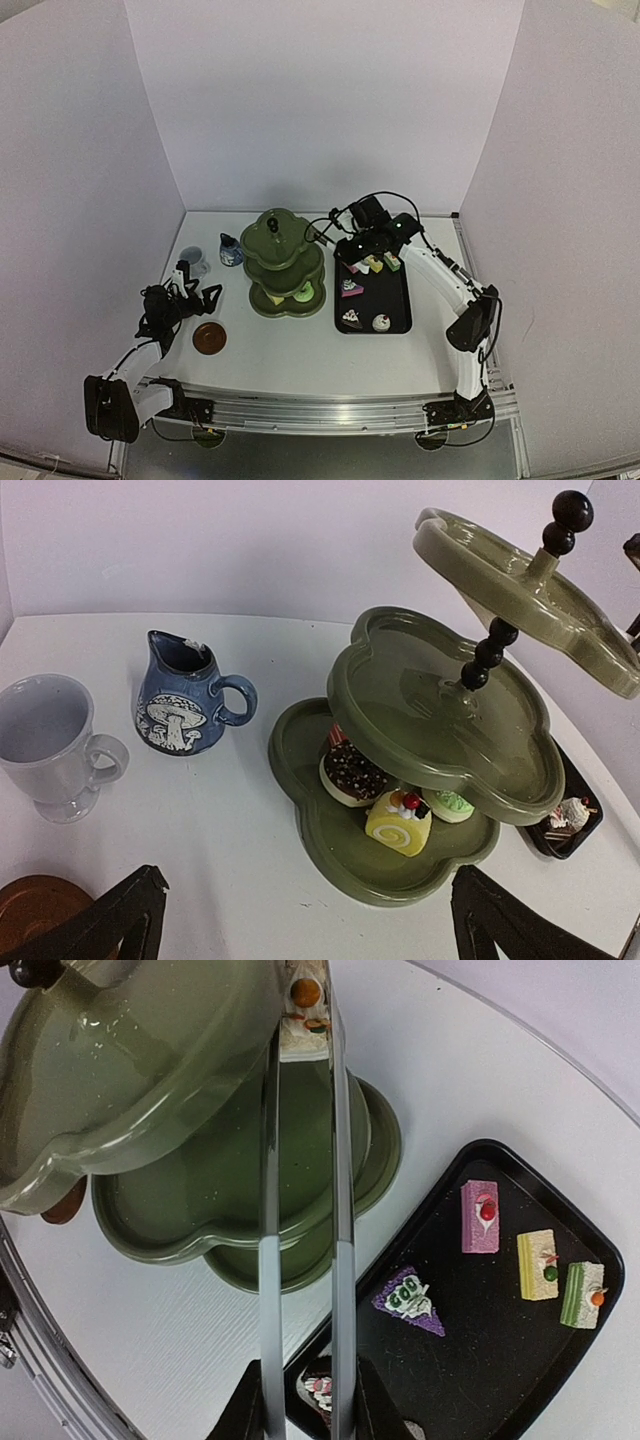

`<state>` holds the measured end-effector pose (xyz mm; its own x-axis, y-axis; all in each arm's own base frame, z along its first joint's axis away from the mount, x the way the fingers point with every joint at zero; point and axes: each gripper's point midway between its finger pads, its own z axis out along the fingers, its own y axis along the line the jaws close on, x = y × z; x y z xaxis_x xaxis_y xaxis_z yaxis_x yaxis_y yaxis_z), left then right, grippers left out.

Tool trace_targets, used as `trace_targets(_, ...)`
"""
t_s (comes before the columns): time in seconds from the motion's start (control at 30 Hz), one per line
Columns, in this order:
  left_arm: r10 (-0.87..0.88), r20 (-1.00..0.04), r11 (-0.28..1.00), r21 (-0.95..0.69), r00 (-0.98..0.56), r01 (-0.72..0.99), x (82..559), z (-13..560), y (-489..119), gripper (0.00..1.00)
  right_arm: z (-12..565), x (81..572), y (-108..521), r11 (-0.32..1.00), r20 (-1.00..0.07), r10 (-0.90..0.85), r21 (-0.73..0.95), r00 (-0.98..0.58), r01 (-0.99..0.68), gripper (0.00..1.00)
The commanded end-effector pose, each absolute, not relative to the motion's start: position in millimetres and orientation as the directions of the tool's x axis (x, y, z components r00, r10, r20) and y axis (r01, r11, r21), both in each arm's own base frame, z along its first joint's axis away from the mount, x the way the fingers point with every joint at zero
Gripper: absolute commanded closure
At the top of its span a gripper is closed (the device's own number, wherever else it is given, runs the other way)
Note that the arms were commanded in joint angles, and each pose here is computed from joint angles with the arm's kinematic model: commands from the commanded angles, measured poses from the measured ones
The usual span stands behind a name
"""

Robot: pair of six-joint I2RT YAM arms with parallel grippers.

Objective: Serve the afternoon tea

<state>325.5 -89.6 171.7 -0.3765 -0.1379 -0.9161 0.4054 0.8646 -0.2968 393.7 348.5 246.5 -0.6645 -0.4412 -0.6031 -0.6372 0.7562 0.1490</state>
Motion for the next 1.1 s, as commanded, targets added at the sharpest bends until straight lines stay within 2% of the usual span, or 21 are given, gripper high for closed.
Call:
trace_targets(0.0, -0.111, -0.942, 0.848, -0.256, -0.316, 0.465, 322, 185, -96, 0.0, 245, 395, 371, 0.728, -0.627, -0.417, 0.204, -0.658, -0.655, 1.0)
trace_targets(0.47, -0.13, -0.942, 0.867, -0.259, -0.308, 0.425, 324, 185, -90, 0.0, 230, 396, 387, 0.724, -0.623, -0.459, 0.15, -0.633, -0.673, 1.0)
trace_targets(0.53, -0.132, -0.942, 0.869, -0.259, -0.308, 0.421, 324, 185, -89, 0.0, 226, 396, 386, 0.73, -0.619, -0.465, 0.136, -0.633, -0.669, 0.96)
trace_targets(0.77, -0.132, -0.943, 0.871, -0.258, -0.307, 0.418, 324, 185, -89, 0.0, 228, 396, 388, 0.733, -0.623, -0.465, 0.127, -0.629, -0.668, 0.7)
trace_targets(1.07, -0.132, -0.942, 0.871, -0.259, -0.309, 0.417, 324, 184, -88, 0.0, 245, 393, 385, 0.741, -0.645, -0.442, 0.13, -0.624, -0.659, 0.66)
